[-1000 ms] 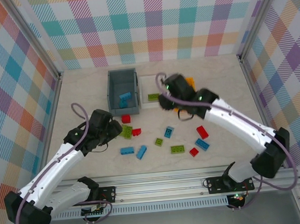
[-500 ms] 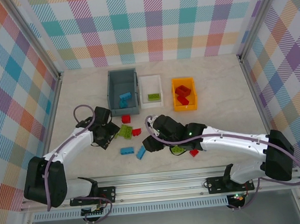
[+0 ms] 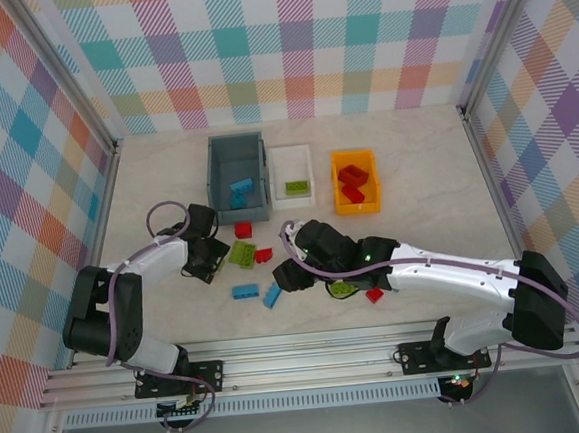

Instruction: Sort the legos into containers by color

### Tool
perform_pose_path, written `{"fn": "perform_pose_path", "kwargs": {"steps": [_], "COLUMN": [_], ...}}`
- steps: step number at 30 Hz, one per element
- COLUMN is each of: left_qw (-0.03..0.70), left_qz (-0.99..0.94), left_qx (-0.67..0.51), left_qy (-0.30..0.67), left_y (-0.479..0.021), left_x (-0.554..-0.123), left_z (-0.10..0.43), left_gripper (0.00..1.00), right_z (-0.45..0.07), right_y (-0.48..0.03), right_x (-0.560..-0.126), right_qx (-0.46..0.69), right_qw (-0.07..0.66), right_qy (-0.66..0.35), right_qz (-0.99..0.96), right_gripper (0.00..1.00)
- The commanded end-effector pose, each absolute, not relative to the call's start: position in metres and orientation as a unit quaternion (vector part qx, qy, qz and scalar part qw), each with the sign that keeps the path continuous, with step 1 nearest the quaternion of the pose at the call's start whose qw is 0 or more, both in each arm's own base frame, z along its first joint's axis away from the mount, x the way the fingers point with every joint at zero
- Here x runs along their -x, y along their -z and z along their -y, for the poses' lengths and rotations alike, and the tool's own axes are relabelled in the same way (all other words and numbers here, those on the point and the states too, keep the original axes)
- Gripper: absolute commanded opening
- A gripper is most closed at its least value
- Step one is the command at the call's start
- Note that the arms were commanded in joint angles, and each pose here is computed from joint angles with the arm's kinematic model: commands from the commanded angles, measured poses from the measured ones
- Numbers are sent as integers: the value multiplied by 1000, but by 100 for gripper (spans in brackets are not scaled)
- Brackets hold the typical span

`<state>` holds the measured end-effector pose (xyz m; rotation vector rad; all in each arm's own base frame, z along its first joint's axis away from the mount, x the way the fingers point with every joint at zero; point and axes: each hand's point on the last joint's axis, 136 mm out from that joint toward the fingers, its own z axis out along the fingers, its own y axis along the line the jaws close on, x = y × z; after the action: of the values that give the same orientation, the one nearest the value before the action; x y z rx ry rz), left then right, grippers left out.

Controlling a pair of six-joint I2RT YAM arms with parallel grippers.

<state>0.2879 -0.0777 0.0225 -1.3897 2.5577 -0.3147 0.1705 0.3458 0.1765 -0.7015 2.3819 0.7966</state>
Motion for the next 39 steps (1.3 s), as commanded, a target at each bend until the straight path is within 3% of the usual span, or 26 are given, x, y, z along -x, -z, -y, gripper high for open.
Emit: {"fn": "perform_pose_path", "kwargs": {"steps": [1, 4, 7, 13, 17, 26, 39], "left_qw": [125, 136, 165, 263, 286, 275, 273], "left_qz": [-861, -861, -869, -913, -928, -952, -956], "left_qx": [479, 475, 449, 278, 191, 93, 80], "left_qy": [118, 122, 128, 141, 141, 95, 68], "left_y": [-21, -26, -53, -151, -180, -165, -118], "left_x": [-299, -295, -295, -312, -333, -419, -511], "left_z": [75, 73, 76, 143, 198, 279, 294], "left_gripper": [48, 33, 26, 25, 25, 26, 29], "right_z": [-351, -348, -339, -270, -226, -189, -180], "right_y": [-189, -189, -195, -212, -220, -241, -231], "right_x": [-170, -171, -176, -213, -231, -240, -234], "right_qx": [255, 252, 243, 106, 11, -40, -38], "right_qw": [270, 274, 293, 361, 373, 393, 380], "right_qy": [-310, -306, -292, -247, -262, -258, -243], "right_qz": [-875, -876, -877, -893, -890, -882, -892], "right_gripper": [52, 52, 51, 50, 51, 51, 52]}}
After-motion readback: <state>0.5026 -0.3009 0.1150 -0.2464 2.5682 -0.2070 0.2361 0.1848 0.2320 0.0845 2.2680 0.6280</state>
